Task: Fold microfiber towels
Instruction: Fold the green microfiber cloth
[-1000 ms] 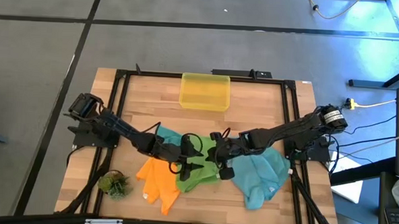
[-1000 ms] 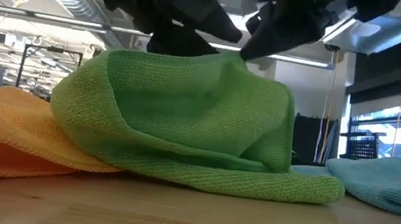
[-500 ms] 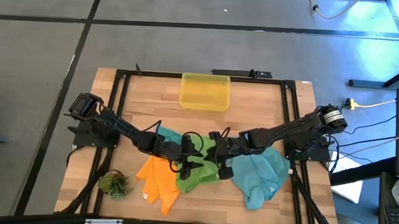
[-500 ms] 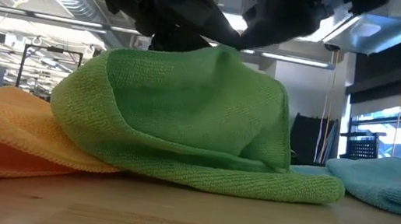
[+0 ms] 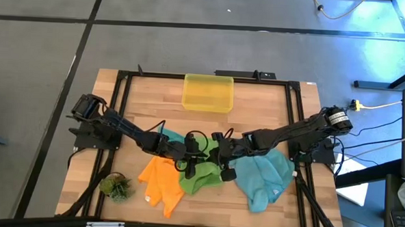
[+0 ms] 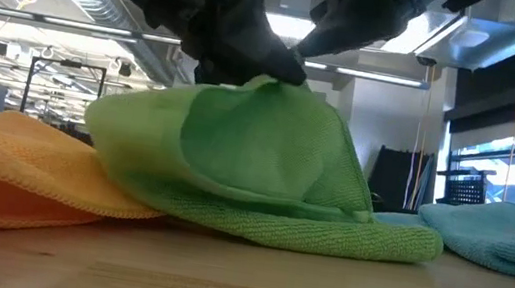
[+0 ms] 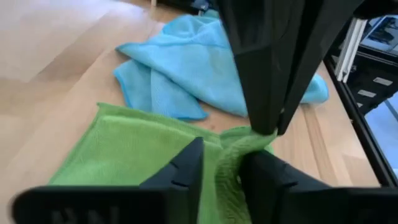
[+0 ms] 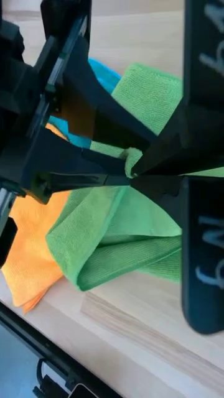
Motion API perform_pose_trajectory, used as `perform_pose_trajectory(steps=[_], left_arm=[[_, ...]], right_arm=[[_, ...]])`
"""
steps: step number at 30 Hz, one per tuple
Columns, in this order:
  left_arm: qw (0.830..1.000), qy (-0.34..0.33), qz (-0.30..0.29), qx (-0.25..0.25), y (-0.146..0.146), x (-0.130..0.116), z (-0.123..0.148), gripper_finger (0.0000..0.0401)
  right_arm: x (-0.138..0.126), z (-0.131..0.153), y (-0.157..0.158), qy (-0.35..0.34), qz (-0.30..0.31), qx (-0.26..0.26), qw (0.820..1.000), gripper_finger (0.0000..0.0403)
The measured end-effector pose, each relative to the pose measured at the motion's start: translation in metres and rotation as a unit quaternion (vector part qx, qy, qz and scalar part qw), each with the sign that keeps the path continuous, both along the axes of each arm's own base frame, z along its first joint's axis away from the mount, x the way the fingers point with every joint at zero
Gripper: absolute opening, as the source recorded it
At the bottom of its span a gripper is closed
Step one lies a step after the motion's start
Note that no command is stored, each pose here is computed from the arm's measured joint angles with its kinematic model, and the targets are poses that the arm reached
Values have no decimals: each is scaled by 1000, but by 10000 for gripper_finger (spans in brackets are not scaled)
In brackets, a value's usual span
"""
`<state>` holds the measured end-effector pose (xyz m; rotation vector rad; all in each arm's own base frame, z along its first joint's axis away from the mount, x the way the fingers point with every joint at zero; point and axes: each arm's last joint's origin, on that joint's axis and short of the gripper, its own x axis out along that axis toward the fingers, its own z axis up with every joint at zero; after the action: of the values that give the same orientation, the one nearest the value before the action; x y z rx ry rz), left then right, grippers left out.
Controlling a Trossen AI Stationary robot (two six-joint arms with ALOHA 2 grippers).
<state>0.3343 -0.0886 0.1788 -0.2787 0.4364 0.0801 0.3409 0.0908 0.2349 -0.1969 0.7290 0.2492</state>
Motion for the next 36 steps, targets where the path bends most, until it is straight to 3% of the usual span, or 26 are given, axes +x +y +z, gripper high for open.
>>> perform_pose_trajectory(steps=[5,8,16,21,27,36], left_arm=[[1000,-2,-6,12,0,0,0,8],[1000,-3,-6,12,0,0,1,5],[1000,-4,-1,14,0,0,1,1],[1000,-4,-2,15,0,0,1,0],[1000,-5,1,16,0,0,1,0],[1000,-8,1,15,1,0,1,0]], right_arm=[[-1,-1,0,6,-2,0,1000,2],[-2,-2,-1,16,-3,-2,1000,17],[-25,8,11,66,-17,24,997,103],[-47,13,37,62,1,41,997,114],[-67,-27,49,43,-11,81,996,114],[-88,-85,21,23,-92,133,987,115]])
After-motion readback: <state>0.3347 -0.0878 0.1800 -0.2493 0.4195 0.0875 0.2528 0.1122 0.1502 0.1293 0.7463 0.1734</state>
